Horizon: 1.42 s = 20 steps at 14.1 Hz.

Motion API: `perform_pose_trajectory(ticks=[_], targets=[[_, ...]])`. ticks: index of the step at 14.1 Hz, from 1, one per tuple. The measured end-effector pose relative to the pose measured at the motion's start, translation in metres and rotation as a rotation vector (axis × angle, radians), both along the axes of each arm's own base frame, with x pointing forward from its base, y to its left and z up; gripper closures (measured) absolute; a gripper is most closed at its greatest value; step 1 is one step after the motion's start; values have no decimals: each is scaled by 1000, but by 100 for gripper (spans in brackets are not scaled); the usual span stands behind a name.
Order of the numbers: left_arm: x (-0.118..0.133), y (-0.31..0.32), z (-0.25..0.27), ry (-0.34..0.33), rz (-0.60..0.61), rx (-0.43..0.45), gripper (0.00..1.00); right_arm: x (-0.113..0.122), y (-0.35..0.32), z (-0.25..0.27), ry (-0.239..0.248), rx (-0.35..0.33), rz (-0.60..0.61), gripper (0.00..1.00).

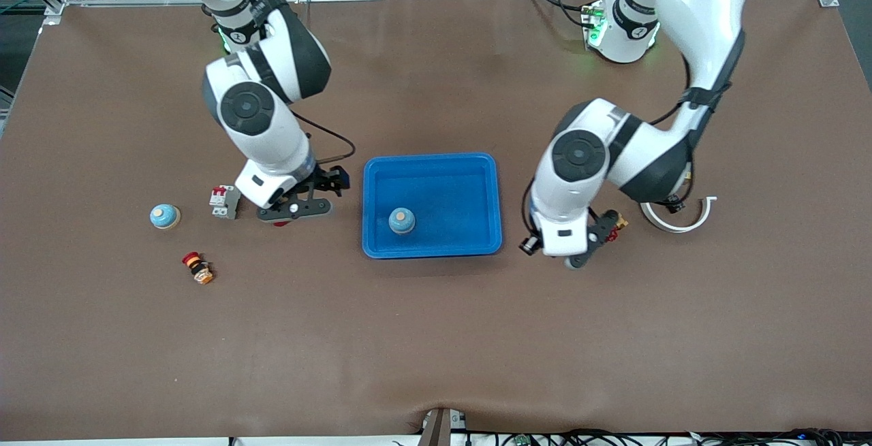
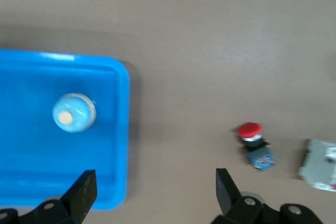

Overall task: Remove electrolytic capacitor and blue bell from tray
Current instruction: 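Carry the capacitor off the tray while the right gripper reaches the bell, then grasp the second bell with the right gripper while the left gripper places the capacitor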

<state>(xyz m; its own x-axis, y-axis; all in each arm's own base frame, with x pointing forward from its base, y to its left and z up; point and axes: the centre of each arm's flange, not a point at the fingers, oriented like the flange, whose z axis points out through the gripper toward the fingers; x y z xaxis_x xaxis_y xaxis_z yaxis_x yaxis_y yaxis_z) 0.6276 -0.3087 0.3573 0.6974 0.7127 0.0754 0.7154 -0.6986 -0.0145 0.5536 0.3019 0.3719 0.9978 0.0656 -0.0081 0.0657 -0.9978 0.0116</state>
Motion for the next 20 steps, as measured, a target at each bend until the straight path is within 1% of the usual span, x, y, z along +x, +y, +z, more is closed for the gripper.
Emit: perform_pose_trajectory(ticks=[2, 5, 7, 8, 10, 14, 17, 20], targets=[[11, 34, -3, 34, -42, 21, 69, 1, 19, -17, -37, 28, -93, 0], [26, 94, -14, 96, -111, 46, 69, 2, 42, -40, -80, 73, -227, 0], [34, 140, -24, 134, -152, 49, 69, -3, 61, -56, -100, 104, -300, 0], [37, 164, -30, 152, -167, 48, 69, -9, 73, -64, -103, 114, -318, 0], [41, 203, -44, 185, -202, 41, 69, -18, 94, -80, -97, 117, -317, 0], [44, 254, -85, 236, -228, 74, 69, -16, 109, -115, -73, 95, -304, 0], [46, 263, -115, 239, -238, 77, 69, -23, 119, -144, -67, 65, -266, 0], [42, 271, -140, 236, -260, 94, 69, -22, 121, -158, -81, 74, -259, 0]])
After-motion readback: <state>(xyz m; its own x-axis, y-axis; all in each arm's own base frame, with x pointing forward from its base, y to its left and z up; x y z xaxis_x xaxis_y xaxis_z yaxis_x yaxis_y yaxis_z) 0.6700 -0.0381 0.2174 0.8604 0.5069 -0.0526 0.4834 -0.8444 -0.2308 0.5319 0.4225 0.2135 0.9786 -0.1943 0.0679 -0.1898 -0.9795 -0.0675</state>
